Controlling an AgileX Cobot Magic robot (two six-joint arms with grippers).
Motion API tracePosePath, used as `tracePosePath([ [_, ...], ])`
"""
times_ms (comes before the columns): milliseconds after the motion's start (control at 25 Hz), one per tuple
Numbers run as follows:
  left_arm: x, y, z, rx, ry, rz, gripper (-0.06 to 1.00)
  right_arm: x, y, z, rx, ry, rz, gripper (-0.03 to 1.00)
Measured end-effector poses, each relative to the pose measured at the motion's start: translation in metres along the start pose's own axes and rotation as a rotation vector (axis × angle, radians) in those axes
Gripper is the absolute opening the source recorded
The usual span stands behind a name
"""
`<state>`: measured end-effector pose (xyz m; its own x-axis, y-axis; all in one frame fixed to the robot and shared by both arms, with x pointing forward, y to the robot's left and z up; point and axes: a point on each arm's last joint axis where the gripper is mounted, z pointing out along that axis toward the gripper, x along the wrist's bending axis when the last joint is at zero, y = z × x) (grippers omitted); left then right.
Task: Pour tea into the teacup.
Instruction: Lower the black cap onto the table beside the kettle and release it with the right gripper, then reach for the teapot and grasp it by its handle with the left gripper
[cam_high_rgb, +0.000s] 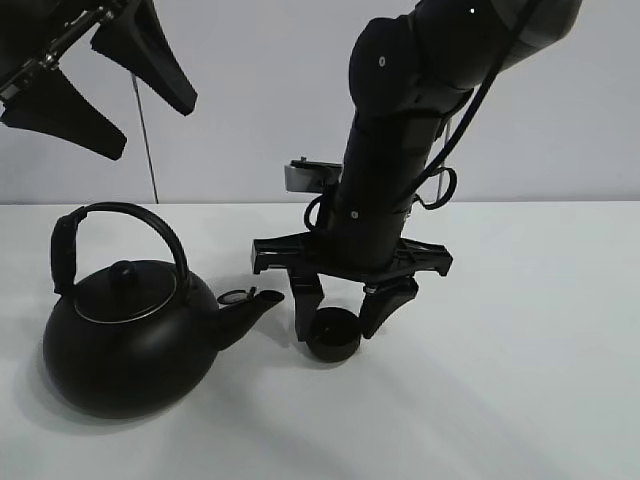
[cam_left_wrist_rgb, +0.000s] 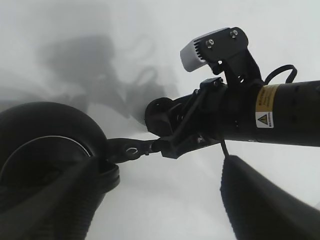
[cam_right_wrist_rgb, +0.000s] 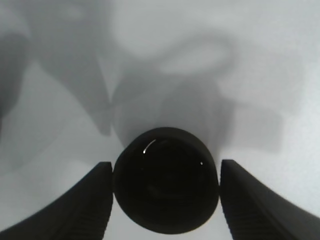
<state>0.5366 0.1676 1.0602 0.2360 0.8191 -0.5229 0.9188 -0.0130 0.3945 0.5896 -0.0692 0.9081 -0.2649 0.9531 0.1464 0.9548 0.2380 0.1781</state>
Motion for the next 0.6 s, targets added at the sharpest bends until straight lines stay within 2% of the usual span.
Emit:
tracePosePath([
  [400,0.000,0.000,0.000,0.000,0.000,0.000,0.50,-0.007,0.007,-0.030,-0.066,0.031,0.051,0.43],
  [600,0.000,0.000,0.000,0.000,0.000,0.000,0.50,-0.019,0.010,-0.043,-0.067,0.041,0.096,0.43],
])
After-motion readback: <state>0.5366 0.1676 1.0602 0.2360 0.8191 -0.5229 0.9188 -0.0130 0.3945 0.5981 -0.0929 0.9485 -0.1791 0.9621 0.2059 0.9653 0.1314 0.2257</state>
